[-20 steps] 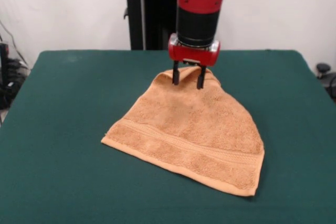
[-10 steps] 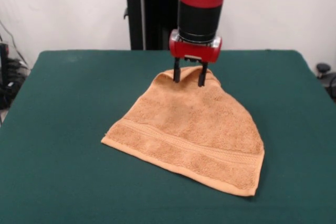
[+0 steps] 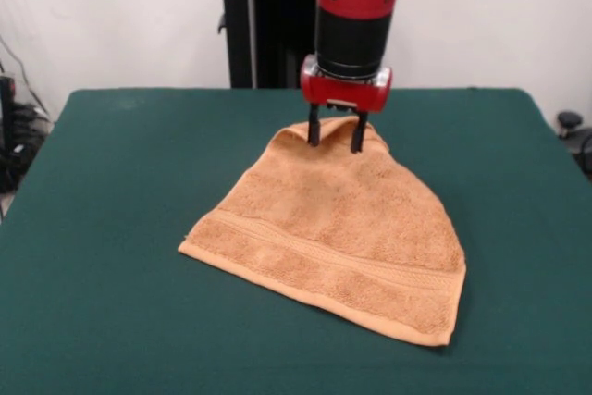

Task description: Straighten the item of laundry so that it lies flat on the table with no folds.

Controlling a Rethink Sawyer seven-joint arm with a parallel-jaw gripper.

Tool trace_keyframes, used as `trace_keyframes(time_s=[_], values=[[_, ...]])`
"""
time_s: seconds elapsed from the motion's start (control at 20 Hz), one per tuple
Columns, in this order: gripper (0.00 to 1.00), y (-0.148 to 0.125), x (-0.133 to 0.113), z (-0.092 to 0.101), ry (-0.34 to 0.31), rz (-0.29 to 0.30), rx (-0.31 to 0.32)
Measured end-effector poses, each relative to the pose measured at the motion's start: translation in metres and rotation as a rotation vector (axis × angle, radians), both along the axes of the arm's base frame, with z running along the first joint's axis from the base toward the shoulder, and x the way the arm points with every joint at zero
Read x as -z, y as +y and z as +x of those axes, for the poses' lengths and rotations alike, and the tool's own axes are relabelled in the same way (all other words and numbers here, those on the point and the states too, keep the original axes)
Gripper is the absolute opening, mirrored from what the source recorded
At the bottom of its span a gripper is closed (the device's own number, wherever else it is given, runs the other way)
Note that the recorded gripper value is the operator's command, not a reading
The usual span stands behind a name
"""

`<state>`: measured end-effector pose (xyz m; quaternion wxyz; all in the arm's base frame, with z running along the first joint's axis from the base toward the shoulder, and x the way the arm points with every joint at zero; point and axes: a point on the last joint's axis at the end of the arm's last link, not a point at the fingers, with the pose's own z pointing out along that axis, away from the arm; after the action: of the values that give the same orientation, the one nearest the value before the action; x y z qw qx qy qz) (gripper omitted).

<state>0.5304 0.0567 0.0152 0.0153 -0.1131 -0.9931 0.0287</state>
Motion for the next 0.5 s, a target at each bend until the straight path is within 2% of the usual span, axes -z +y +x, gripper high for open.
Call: trace_keyframes(time_s=[0.5], values=[[1.0,0.011,-0.005,-0.013,0.016,0.003,-0.017]])
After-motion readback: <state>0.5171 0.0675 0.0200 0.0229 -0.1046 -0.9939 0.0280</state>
